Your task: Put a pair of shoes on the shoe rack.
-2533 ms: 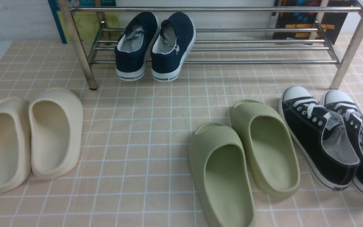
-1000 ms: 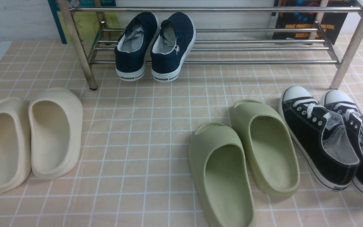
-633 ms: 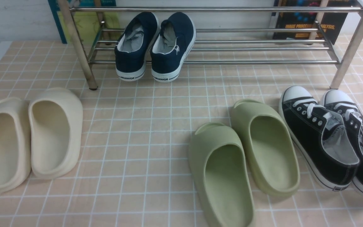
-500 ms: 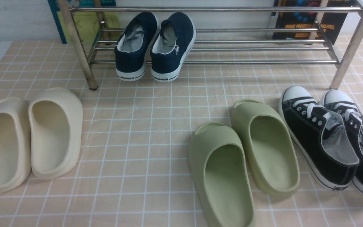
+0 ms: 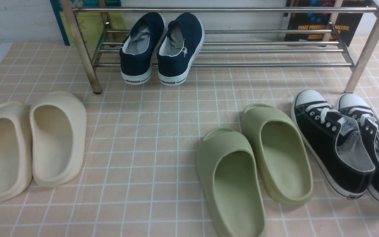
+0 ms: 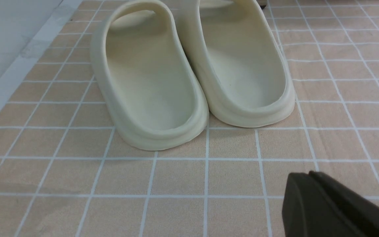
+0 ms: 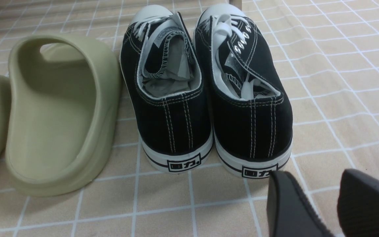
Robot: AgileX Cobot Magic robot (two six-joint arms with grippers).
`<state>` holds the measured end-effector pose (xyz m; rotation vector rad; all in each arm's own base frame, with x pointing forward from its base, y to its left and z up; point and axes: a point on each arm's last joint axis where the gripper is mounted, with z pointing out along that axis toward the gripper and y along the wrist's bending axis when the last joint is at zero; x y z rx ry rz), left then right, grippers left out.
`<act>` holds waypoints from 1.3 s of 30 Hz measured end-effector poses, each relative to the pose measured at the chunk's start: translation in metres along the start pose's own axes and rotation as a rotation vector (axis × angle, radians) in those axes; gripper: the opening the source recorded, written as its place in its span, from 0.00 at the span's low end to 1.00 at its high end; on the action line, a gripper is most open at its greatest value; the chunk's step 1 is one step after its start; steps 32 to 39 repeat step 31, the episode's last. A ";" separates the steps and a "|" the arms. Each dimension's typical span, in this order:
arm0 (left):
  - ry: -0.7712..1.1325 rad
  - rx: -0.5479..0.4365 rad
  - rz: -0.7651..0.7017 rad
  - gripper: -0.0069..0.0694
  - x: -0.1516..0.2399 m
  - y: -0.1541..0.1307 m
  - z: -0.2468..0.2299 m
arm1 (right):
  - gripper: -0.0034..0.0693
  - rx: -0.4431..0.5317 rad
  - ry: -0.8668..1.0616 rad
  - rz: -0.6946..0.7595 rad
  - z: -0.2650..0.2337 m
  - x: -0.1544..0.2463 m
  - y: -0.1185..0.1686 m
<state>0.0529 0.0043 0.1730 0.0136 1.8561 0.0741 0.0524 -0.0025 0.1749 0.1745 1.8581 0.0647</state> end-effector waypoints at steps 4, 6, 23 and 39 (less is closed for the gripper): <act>0.001 0.000 0.000 0.13 0.000 0.000 0.000 | 0.38 0.000 0.000 0.000 0.000 0.000 0.000; 0.001 0.000 0.000 0.14 0.000 0.000 0.000 | 0.38 0.000 0.000 0.000 0.000 0.000 0.000; 0.001 0.000 0.001 0.14 0.000 0.000 0.000 | 0.38 0.000 0.000 0.000 0.000 0.000 0.000; 0.001 0.000 0.001 0.15 0.000 0.000 0.000 | 0.38 0.000 0.000 0.000 0.000 0.000 0.000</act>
